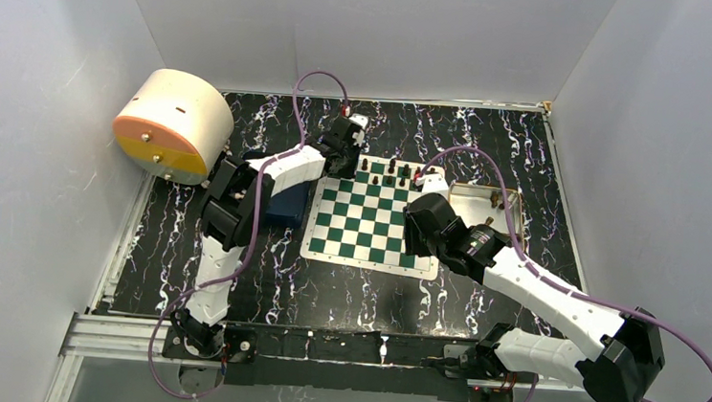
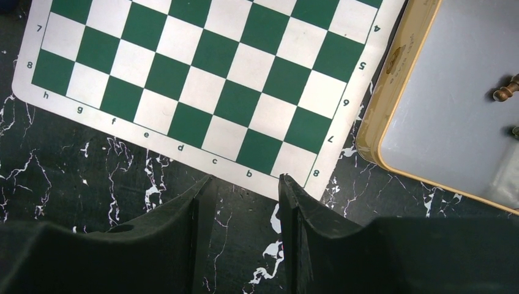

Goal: Set up the chess pieces on the board
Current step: Place the chess piece on the chessboard.

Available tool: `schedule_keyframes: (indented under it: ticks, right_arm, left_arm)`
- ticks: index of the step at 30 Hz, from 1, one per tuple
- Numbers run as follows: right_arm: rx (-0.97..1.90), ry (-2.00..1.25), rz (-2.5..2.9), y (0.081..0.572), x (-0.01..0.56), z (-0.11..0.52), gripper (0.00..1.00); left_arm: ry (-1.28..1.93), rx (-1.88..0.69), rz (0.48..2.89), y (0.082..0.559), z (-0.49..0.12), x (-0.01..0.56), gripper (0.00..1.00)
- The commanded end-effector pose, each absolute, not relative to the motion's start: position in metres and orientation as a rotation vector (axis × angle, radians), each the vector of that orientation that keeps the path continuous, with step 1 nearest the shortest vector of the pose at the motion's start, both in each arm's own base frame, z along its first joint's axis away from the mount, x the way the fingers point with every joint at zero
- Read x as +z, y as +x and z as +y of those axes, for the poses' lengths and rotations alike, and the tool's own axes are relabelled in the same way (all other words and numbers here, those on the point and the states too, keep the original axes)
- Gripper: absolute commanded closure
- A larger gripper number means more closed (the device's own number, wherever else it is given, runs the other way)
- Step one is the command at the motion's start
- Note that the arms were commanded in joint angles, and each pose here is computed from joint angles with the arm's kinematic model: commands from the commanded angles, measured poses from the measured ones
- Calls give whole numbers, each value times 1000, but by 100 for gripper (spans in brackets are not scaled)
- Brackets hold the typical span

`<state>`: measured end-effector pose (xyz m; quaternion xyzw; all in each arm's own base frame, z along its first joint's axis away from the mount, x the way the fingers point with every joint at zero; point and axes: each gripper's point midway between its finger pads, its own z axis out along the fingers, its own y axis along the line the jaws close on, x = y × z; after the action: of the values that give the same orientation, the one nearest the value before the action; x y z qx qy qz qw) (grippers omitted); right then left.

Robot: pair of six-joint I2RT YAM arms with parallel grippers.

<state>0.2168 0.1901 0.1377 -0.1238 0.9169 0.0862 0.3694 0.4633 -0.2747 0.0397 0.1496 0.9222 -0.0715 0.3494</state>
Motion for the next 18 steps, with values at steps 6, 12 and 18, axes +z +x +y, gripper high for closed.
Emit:
schedule_keyframes:
  ticks: [6,12,18]
  right_arm:
    - [229,-287,2286,228,161,192,49]
    - [232,-290,2289,228,159,193,48]
    - [255,-284,2294,228,159,198,48]
  left_arm:
    - [391,-187,2360,472,-277,48,87]
    - [388,-208,2339,473,-279,64,74]
    - [376,-236,2284,475,-281,104,60]
